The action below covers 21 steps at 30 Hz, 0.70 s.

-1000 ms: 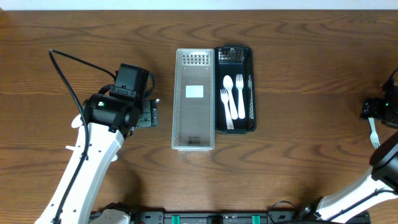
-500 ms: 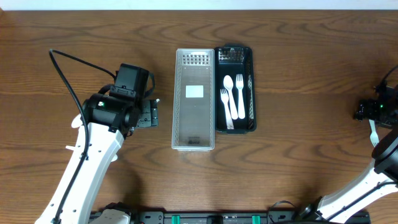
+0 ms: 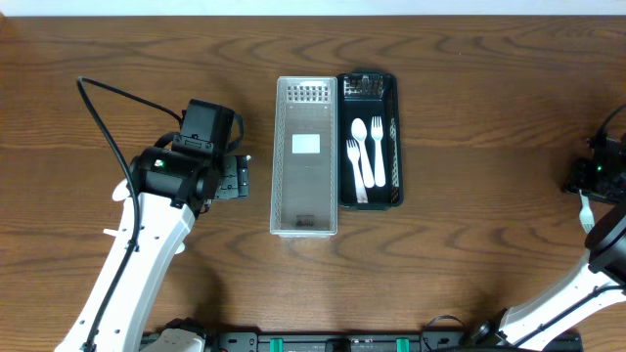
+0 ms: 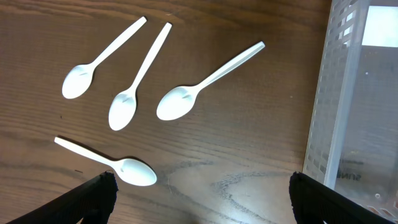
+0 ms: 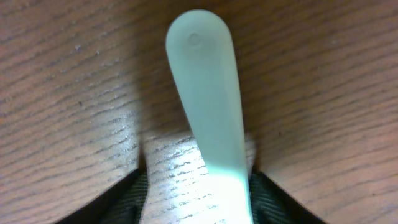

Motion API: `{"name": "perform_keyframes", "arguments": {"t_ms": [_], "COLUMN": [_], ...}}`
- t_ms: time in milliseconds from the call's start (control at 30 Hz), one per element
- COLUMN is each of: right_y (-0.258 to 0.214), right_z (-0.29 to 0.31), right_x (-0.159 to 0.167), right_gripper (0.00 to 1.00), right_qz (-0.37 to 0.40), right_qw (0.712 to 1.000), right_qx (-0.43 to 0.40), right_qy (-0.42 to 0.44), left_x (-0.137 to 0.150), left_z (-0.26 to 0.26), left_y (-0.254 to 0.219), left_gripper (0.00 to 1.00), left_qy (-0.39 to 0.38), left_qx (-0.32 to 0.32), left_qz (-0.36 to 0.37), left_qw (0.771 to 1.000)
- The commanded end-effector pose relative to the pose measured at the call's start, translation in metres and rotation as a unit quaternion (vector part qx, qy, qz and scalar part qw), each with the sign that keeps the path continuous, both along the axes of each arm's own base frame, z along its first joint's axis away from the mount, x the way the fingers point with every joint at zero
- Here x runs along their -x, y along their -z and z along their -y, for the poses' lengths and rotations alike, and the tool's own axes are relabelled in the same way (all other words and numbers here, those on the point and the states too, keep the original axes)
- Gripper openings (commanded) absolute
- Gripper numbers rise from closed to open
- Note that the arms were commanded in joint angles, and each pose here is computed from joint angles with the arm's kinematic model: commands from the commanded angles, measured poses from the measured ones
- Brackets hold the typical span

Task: Pack container
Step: 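Lower the right gripper onto the last white fork and close it, then carry the fork into the dark basket and release it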

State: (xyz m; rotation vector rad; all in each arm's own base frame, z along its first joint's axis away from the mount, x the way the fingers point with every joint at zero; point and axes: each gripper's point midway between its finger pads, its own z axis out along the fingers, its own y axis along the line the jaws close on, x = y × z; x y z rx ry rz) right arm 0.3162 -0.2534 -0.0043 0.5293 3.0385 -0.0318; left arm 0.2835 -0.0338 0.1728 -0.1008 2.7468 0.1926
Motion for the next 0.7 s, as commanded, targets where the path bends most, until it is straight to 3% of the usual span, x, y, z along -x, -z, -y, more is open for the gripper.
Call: {"name": "perform_keyframes", "arguments": {"t_ms": [0, 67, 367, 667], "right_y": [0.0113, 0.0113, 0.0113, 0.0111], "right_z": [-0.0006, -0.0007, -0.0011, -0.0041], "right_x": [0.0108, 0.0119, 0.0124, 0.0076], "right_gripper": [0.44, 0.37, 0.26, 0.09], "right_qz": [-0.016, -0.017, -0.018, -0.005], "right_qw": [0.999, 0.999, 0.999, 0.999], "right_qx": [-0.017, -0.019, -0.02, -0.03], "right_qy": [0.023, 0.024, 0.036, 0.035], "left_x": [0.0006, 0.0006, 0.0006, 0.0015], "left_z": [-0.0026, -0.0025, -0.0025, -0.0027], "left_y": [0.0008, 0.0008, 0.0008, 0.0011], "left_gripper": [0.9, 0.91, 0.9, 0.91], "left_qy": [-0.001, -0.001, -0.001, -0.001], "left_qx": [-0.004, -0.004, -0.004, -0.004], "left_qz": [-0.001, -0.001, -0.001, -0.003], "left_qw": [1.0, 1.0, 1.0, 1.0]}}
